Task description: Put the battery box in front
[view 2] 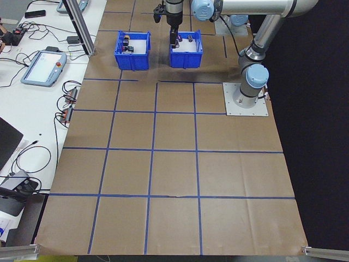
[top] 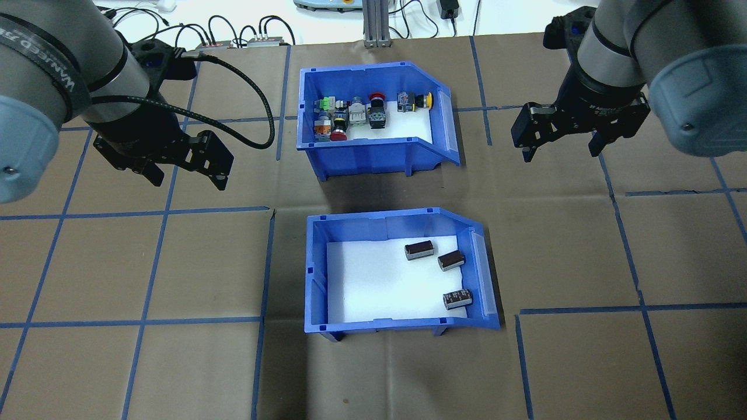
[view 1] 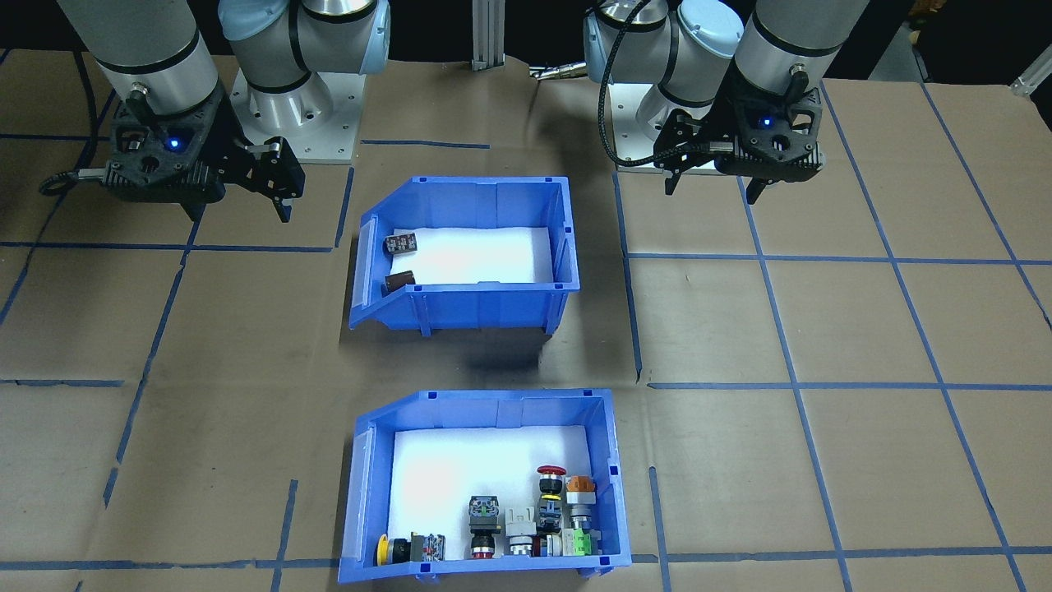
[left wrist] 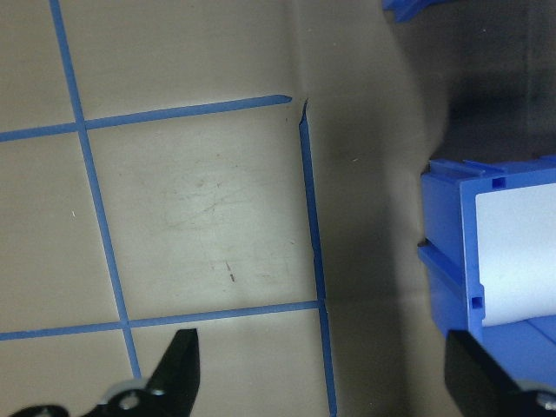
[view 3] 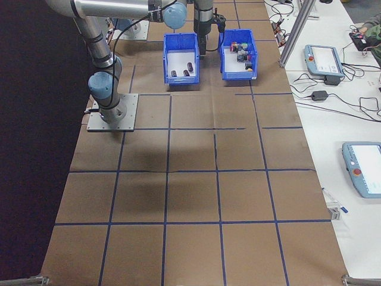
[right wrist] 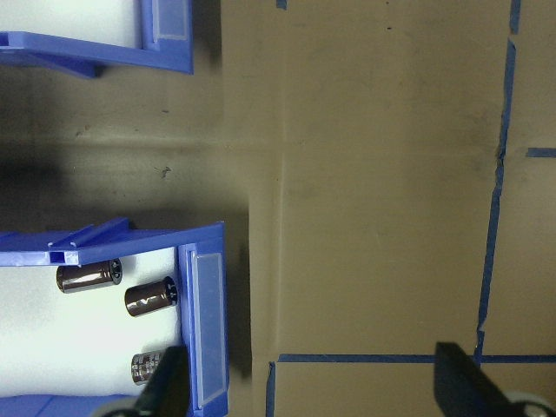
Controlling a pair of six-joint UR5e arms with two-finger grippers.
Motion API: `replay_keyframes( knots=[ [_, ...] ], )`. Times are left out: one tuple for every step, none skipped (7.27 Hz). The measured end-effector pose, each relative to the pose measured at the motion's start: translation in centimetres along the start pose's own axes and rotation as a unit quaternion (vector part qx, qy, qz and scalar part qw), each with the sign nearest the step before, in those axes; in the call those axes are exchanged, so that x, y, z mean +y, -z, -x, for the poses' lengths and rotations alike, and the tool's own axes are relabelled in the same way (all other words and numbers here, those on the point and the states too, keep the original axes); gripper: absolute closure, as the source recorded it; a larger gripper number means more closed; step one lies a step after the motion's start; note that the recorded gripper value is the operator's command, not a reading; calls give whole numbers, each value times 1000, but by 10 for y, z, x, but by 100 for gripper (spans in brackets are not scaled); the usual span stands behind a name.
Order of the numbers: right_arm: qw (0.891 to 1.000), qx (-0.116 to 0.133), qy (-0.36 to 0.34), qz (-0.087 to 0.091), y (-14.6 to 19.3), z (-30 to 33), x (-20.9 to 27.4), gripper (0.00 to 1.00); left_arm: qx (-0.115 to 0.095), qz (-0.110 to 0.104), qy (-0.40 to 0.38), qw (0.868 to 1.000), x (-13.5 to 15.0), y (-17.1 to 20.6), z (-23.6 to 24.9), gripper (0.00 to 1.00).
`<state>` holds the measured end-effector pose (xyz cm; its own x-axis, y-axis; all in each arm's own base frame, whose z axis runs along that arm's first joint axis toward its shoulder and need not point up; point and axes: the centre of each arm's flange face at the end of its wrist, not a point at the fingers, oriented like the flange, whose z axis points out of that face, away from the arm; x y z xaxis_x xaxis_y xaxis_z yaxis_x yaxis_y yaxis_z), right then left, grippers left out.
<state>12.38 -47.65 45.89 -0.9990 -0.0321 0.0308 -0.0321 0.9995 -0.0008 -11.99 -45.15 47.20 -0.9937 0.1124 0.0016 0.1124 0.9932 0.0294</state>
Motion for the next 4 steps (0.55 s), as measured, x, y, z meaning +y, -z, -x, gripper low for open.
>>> replay_keyframes(
  knots=[
    [1000,0,0,0,0,0,0,0,0,0,0,1000,0,0,0,1],
    [1000,0,0,0,0,0,0,0,0,0,0,1000,0,0,0,1],
    [1000,0,0,0,0,0,0,0,-1,1,1,1000,0,-1,0,1],
    [1000,0,1,1,0,0,0,0,0,1,2,1000,0,-1,0,1]
  ],
)
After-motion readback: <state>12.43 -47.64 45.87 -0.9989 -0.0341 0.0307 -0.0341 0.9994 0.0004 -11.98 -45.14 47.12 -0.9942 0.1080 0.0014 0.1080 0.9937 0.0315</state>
